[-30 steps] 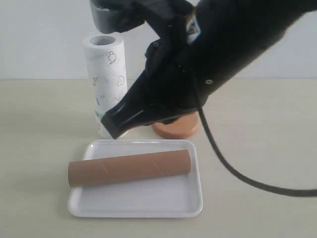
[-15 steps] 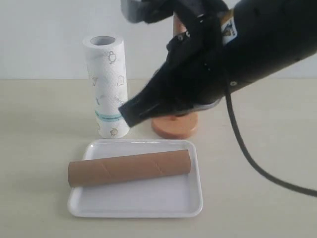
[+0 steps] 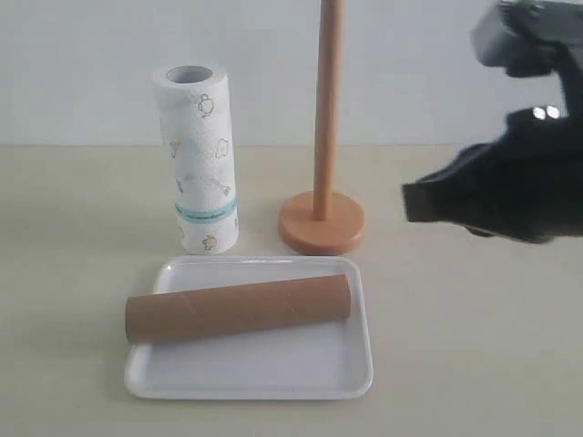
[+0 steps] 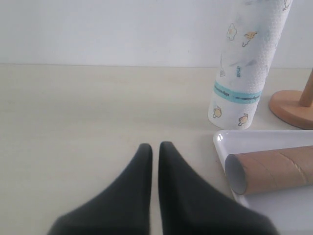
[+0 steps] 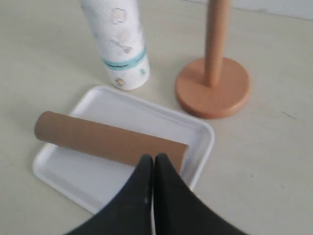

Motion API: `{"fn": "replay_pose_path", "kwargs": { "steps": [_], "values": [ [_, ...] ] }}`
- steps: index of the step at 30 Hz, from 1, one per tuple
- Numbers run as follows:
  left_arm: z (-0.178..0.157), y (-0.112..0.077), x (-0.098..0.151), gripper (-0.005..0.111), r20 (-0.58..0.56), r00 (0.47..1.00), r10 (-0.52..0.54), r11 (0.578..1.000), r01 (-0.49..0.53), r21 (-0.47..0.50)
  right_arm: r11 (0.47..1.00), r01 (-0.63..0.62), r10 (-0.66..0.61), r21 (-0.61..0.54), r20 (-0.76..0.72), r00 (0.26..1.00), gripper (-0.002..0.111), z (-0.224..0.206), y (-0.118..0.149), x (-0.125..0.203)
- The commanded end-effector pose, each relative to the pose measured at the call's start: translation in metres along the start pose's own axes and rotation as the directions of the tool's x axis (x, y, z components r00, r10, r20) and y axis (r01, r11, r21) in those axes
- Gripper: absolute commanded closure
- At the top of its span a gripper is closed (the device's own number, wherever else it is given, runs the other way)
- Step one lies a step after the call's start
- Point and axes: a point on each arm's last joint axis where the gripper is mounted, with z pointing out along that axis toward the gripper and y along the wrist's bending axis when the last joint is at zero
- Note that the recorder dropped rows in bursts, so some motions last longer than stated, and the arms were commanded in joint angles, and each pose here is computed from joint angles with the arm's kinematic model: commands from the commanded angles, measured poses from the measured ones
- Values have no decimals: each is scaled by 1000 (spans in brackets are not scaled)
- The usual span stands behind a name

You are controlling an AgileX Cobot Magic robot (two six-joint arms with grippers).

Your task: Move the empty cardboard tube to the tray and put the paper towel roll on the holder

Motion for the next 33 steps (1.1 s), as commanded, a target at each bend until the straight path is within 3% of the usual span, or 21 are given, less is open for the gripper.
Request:
{"fn": "replay_pose_path", "kwargs": {
  "steps": [1, 11, 20, 27, 33],
  "values": [
    [0, 0, 1, 103, 0, 1000, 7, 1000, -7, -5, 989, -122, 109, 83, 152, 982, 108, -26, -30, 30],
    [0, 0, 1, 103, 0, 1000, 7, 1000, -7, -5, 941, -320, 249, 109, 416, 874, 108, -74, -49, 68],
    [0, 0, 1, 103, 0, 1000, 7, 1000, -7, -5, 883, -414, 165, 221, 680, 714, 108, -135, -47, 85],
    [0, 0, 1, 103, 0, 1000, 7, 1000, -7, -5, 897, -338, 21, 284, 738, 675, 108, -159, -31, 102],
    [0, 0, 1, 103, 0, 1000, 7, 1000, -7, -5, 892, -349, 25, 289, 738, 674, 108, -145, -38, 115]
  ]
}}
